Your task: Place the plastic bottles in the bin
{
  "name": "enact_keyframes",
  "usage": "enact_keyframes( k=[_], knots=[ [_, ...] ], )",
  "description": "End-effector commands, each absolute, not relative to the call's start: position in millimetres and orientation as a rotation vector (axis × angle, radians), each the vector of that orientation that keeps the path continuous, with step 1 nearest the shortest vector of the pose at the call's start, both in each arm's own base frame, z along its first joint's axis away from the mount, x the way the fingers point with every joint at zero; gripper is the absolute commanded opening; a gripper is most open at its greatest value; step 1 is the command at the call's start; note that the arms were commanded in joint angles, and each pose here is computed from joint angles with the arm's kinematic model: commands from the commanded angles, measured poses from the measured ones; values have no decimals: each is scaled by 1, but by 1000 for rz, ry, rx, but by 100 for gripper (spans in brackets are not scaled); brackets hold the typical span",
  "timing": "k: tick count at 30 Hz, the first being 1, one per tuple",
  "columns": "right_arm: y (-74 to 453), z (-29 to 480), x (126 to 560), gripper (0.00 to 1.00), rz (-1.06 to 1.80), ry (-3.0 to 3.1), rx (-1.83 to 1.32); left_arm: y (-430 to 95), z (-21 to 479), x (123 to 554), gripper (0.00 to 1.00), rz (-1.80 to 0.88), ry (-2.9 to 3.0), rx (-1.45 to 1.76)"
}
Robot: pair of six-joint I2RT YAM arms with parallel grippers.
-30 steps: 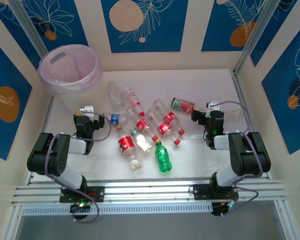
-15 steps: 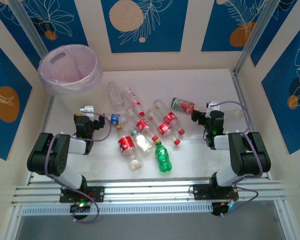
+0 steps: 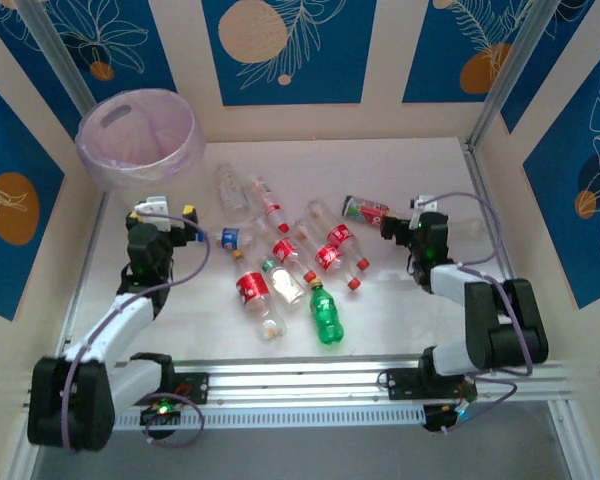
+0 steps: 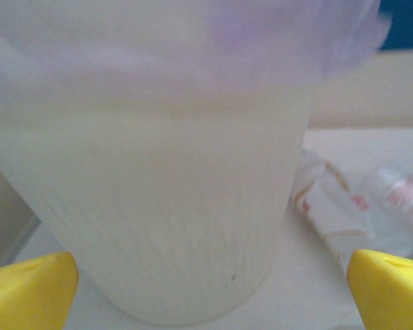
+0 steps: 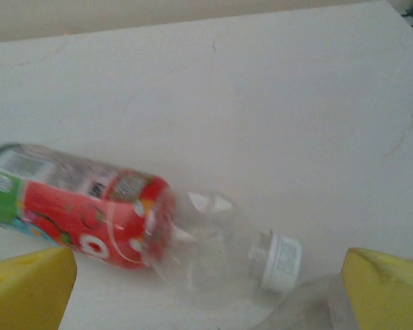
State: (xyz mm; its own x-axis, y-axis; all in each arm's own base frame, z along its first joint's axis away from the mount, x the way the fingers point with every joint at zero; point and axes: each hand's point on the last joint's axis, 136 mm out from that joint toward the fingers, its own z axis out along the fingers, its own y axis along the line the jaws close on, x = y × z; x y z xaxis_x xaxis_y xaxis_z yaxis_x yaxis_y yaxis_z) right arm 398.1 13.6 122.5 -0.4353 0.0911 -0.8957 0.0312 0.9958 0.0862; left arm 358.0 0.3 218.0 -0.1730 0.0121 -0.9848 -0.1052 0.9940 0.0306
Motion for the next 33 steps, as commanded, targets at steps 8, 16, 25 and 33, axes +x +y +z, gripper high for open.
enact_keyframes(
  k=[8, 16, 25, 33],
  knots=[
    [-38, 198, 314, 100, 3, 2187, 641, -2, 227, 288, 100, -48, 1953, -230],
    [-56, 170, 294, 97, 341, 2314, 1099, -32, 235, 282, 98, -232, 2147, -238],
    [-95, 138, 335, 97, 508, 2290, 1269, -78, 253, 287, 97, -368, 2201, -82],
    [-125, 101, 364, 95, 459, 2300, 1383, -124, 256, 295, 99, -364, 2222, 116]
  ],
)
